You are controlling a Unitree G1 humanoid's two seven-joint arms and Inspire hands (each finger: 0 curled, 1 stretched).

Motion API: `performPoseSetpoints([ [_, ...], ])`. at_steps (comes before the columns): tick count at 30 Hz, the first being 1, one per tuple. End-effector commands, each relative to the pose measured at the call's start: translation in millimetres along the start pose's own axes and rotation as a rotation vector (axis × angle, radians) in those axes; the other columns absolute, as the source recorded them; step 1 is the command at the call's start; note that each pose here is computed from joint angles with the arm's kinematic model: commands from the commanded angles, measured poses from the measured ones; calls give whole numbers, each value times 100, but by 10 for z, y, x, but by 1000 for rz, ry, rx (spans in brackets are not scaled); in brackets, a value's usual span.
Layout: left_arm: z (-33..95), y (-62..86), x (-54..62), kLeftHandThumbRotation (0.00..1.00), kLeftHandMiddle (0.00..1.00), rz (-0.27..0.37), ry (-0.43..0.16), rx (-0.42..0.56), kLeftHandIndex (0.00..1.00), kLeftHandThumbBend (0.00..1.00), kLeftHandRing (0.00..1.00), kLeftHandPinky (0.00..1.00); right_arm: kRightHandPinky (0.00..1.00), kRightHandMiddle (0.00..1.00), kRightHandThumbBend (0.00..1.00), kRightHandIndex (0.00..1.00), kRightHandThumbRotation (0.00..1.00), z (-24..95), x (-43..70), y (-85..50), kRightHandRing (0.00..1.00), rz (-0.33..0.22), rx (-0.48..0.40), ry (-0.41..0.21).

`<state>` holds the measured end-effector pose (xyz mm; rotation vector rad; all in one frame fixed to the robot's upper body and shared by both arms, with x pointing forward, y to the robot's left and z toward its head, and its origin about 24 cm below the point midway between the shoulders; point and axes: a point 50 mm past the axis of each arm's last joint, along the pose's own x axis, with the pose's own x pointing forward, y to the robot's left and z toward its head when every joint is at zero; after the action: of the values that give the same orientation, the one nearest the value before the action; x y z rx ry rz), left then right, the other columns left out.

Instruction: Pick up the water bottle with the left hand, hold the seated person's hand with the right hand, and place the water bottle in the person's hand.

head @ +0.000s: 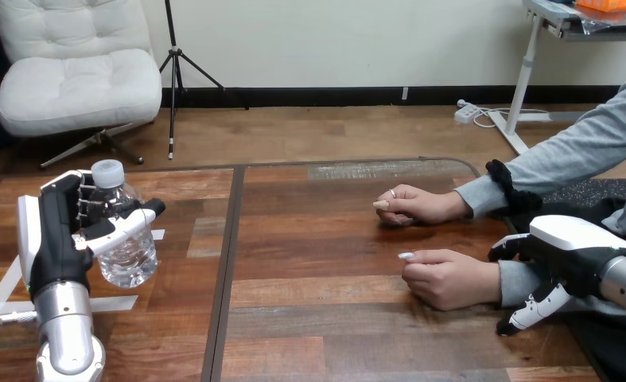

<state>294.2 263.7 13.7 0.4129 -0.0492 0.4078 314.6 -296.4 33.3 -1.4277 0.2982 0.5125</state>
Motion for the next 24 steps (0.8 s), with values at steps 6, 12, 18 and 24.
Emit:
performPoseSetpoints([
  [6, 319, 27, 169, 0, 45, 35, -144, -48, 44, 71, 41, 39, 72, 83, 100, 81, 34, 95, 77, -287, 81, -73, -47, -14],
  [12, 318, 28, 171, 0, 45, 35, -141, -44, 44, 71, 41, 38, 69, 82, 100, 79, 34, 96, 88, -276, 79, -63, -54, -5],
  [18, 319, 31, 172, 0, 45, 35, -142, -38, 44, 71, 41, 38, 66, 80, 98, 78, 32, 97, 101, -272, 78, -46, -55, 9],
  [24, 316, 35, 173, 0, 45, 37, -140, -38, 44, 72, 41, 38, 64, 79, 95, 78, 31, 100, 111, -261, 76, -38, -59, 17],
])
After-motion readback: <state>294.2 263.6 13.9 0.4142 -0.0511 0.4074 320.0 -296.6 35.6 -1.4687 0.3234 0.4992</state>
